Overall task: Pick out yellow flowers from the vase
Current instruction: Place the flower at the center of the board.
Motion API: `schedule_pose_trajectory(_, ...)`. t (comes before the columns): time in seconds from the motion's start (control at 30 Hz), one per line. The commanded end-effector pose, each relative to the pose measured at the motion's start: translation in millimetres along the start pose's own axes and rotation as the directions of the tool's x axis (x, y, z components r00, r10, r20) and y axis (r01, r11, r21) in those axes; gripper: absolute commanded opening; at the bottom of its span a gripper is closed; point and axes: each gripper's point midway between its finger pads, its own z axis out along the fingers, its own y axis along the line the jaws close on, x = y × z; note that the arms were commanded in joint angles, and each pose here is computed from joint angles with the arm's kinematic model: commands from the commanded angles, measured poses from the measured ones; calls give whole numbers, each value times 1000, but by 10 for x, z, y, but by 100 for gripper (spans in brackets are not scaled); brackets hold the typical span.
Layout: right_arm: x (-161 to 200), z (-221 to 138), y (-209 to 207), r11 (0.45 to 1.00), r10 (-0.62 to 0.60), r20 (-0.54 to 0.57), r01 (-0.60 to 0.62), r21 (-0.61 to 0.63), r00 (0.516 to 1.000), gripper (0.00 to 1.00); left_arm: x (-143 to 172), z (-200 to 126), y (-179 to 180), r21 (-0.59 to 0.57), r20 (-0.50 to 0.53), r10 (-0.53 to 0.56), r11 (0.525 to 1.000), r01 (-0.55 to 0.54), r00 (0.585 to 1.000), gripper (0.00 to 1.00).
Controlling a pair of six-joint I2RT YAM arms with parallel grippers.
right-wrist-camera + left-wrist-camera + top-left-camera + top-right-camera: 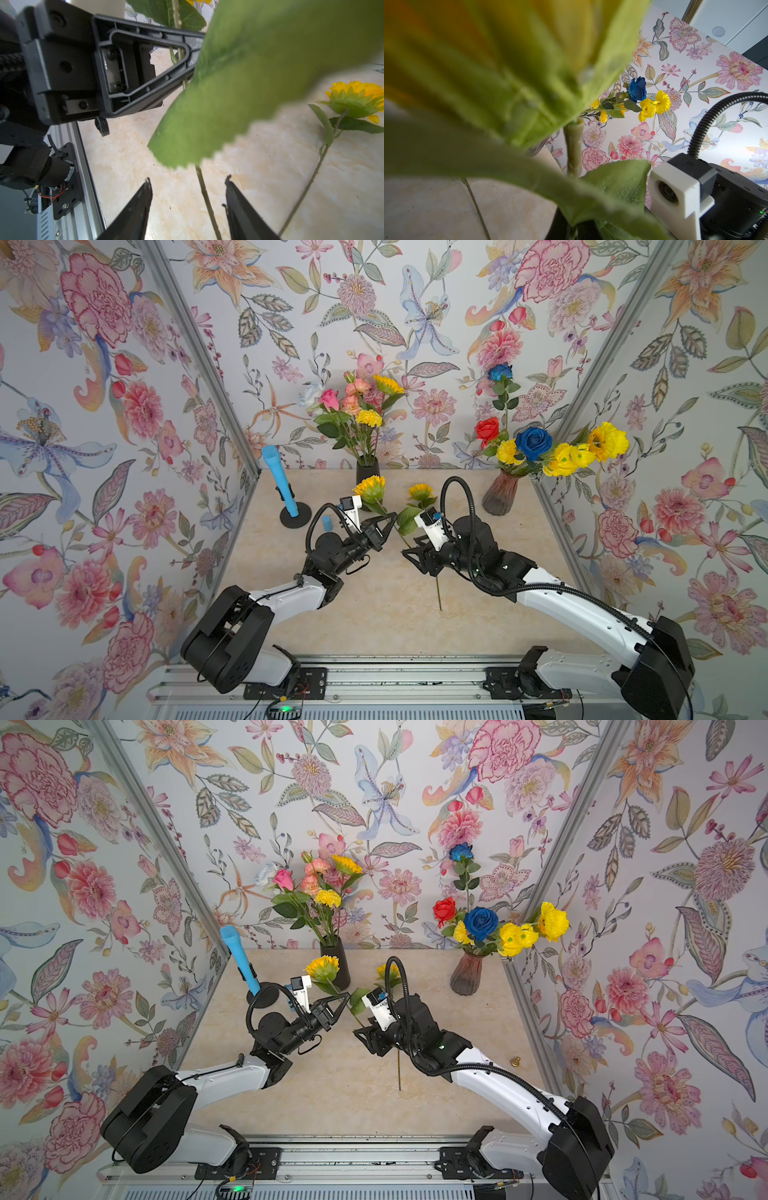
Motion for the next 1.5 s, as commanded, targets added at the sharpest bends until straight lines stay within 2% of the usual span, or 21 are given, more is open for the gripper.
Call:
schedule_pose_trajectory(0.0,-9,105,-25,1000,-6,8,6,12,1000,53,-119,-9,-155,49,15,21,999,-22,1000,0)
schedule_pose_trajectory(0.23,-12,234,-73,1000,-6,-5,7,30,1000,36,-122,-47,-112,39,16,17,999,-18,1000,0)
schedule_pose_trajectory(0.5,-10,244,-61,999,-10,-7,10,40,1000,9,-121,-97,14,18,19,15,1000,-16,1000,0)
schedule_pose_trajectory(0.53,-16,239,-67,999,-9,-5,9,44,1000,5,-124,-101,22,17,21,16,1000,-17,1000,5)
schedule_pose_trajectory(0.6,-7,236,-72,999,-7,-7,7,48,1000,0,-130,-111,39,15,26,16,1000,-17,1000,28)
schedule_pose_trajectory(0.7,-18,215,-85,998,3,-1,-3,57,1000,0,-142,-129,70,9,33,21,1000,-21,999,88)
schedule_pose_trajectory(0.73,-24,202,-98,998,7,3,-7,63,1000,0,-156,-139,82,3,36,27,1000,-27,999,99)
schedule_pose_trajectory(0.97,26,129,-484,979,85,-13,-81,189,996,0,-318,-277,56,-77,47,142,987,-138,989,100)
schedule_pose_trajectory(1.13,204,145,-935,935,196,-31,-177,309,980,0,-386,-435,165,-215,28,259,945,-247,966,100)
schedule_pose_trajectory(1.17,248,123,-1128,912,219,-31,-194,362,975,0,-395,-470,198,-242,24,276,934,-262,961,100)
schedule_pose_trajectory(1.27,410,197,-1381,877,264,-74,-207,434,962,0,-399,-558,268,-295,15,305,911,-287,952,100)
schedule_pose_trajectory(1.47,721,474,-1633,849,316,-161,-204,487,935,0,-349,-660,388,-341,-4,321,890,-303,947,100)
